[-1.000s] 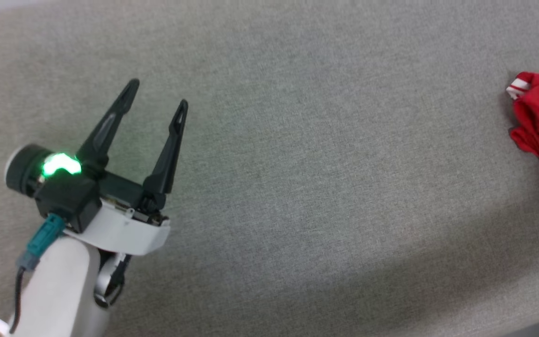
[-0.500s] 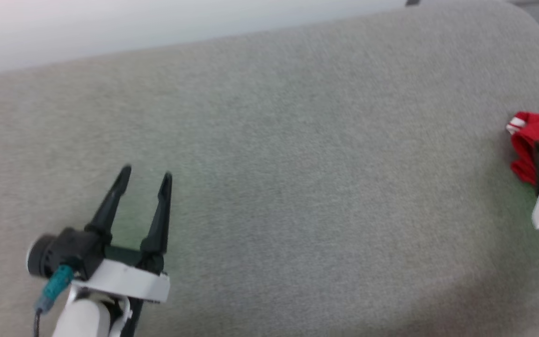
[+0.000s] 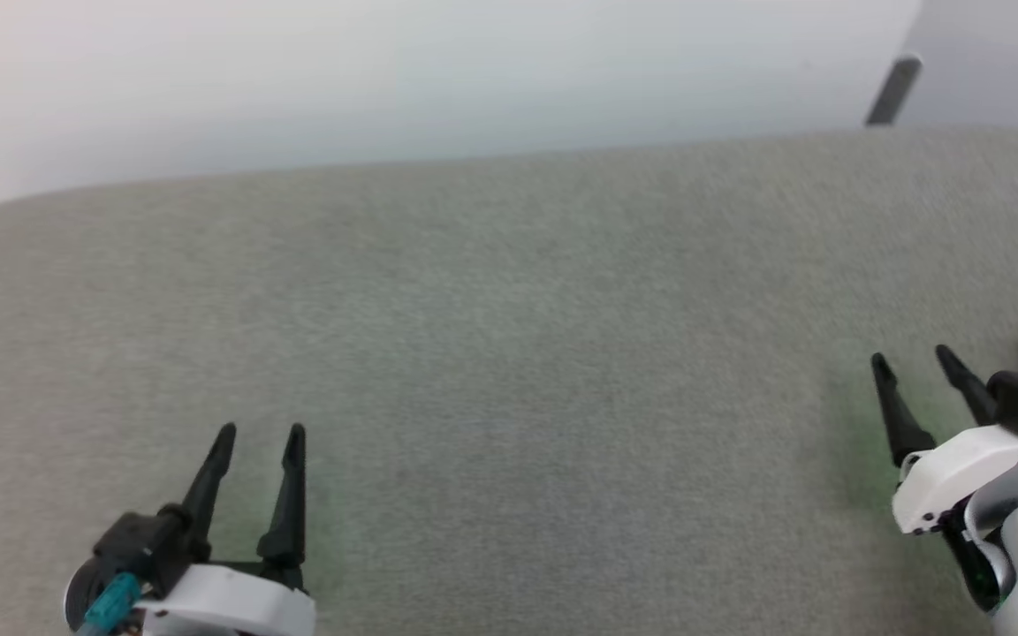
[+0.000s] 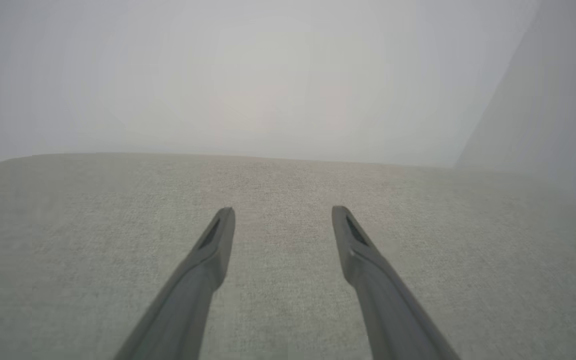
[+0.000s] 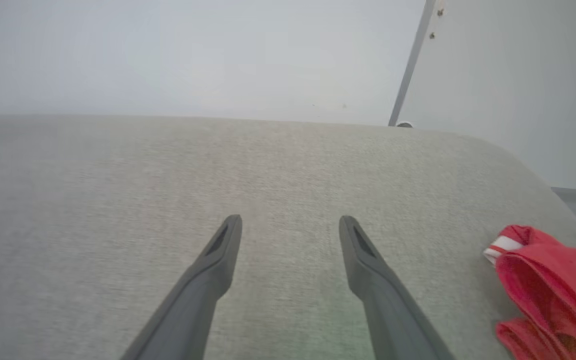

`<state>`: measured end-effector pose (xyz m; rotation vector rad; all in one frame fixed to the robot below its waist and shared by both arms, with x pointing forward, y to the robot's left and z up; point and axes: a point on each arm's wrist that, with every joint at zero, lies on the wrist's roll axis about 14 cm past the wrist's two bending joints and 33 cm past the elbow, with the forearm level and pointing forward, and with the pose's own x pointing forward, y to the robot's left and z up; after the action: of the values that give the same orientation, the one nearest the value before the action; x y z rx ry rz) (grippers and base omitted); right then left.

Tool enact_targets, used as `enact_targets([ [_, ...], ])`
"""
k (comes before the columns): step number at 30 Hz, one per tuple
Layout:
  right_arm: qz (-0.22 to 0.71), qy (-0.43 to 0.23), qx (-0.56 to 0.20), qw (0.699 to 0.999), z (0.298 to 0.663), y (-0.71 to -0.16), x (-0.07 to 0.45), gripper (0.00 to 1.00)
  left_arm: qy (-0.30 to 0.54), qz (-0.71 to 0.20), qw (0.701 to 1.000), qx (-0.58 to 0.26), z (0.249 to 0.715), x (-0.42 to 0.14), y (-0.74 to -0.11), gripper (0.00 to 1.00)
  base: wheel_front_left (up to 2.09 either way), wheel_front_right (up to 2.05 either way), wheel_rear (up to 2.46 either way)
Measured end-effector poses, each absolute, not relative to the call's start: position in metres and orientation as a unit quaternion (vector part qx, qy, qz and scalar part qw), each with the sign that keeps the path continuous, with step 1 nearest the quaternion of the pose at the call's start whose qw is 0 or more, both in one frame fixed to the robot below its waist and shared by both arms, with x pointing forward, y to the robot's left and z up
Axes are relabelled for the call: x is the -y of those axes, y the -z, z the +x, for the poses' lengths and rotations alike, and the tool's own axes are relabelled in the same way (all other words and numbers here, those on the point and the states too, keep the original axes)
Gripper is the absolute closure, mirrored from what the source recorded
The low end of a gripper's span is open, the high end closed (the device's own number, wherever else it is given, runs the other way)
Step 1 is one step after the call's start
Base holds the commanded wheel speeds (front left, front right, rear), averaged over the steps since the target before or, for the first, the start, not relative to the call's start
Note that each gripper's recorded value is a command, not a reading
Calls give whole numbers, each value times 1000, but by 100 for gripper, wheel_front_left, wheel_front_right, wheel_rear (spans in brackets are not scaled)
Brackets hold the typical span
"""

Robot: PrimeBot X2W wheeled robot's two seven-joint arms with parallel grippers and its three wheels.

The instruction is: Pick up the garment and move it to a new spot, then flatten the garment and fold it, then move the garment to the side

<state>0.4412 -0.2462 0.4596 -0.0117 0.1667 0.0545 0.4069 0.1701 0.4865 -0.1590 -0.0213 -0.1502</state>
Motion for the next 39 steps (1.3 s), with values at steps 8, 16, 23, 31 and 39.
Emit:
enact_targets([
  [8,22,-73,-15,997,438,-498,203,0,29,-77,996,20,373,-201,-494,0,0,0,0],
  [16,35,-92,38,994,419,-525,185,0,12,-86,996,35,353,-213,-503,0,0,0,0],
  [23,33,-82,50,995,392,-525,189,0,0,-88,995,36,340,-220,-502,0,0,0,0],
  [31,44,-63,57,995,371,-530,194,0,-12,-88,995,35,330,-226,-500,0,0,0,0],
  [39,53,-47,59,996,356,-534,197,0,-12,-87,996,35,322,-222,-499,0,0,0,0],
])
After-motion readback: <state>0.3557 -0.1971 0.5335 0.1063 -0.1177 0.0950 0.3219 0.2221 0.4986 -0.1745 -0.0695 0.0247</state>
